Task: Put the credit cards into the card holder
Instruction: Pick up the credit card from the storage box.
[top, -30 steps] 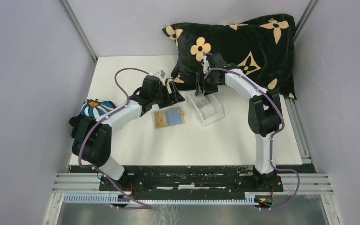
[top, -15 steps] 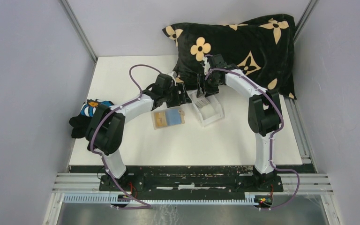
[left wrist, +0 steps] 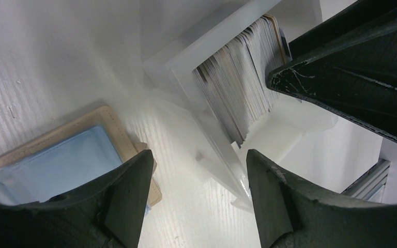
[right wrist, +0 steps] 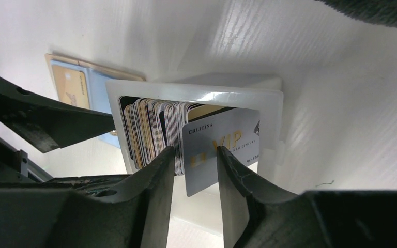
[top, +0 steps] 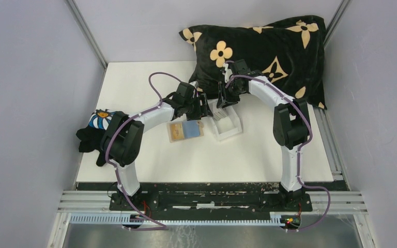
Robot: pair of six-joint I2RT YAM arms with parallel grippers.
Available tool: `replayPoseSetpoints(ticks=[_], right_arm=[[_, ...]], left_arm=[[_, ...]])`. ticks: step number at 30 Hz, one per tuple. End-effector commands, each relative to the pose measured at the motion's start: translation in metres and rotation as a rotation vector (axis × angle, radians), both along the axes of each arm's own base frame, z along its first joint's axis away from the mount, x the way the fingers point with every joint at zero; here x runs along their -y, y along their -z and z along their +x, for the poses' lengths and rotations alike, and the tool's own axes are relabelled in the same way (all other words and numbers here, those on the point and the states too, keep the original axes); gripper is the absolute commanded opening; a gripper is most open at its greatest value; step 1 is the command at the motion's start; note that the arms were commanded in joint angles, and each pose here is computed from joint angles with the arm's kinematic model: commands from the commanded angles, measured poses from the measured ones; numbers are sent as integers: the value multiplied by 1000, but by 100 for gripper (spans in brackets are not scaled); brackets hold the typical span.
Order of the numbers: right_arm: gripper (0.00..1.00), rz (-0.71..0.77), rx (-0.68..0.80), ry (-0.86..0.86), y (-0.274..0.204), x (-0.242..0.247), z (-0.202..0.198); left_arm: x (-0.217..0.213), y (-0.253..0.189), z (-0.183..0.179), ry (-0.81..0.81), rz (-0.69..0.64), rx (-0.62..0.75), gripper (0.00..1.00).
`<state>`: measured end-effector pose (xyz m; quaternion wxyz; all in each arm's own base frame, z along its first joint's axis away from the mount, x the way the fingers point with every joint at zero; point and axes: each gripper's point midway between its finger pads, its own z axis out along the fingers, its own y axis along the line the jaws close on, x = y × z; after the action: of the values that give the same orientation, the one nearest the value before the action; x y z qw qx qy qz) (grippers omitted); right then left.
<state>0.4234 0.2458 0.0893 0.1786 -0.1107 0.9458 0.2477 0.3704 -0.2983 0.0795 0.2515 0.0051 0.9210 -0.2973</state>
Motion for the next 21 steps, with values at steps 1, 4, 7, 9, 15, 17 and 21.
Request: replayPoseSetpoints(ticks=[1,4,7,9,15,17,21], right_arm=[[40,76,-25,-16,-10,-17,-1],[36,89,-26,-20,-14,-21,-2],[35,96,-24,-28,-18,-27,-4],[33,97,-24,-33,-19,-30,-5],[28,100,-7,-43,-29,-39,-5],[26,98,-3,-47,-32,-41,-5],[21,88,1,-52,-34,-45,-6]], left_arm=[[4,-5,9,33,19,59,73],[3,-3,8,34,23,56,73],[3,-2,8,35,26,56,73],[2,-1,8,35,28,55,72],[0,3,5,40,39,50,72],[-1,5,4,40,43,48,72],[-2,4,4,42,47,53,72]])
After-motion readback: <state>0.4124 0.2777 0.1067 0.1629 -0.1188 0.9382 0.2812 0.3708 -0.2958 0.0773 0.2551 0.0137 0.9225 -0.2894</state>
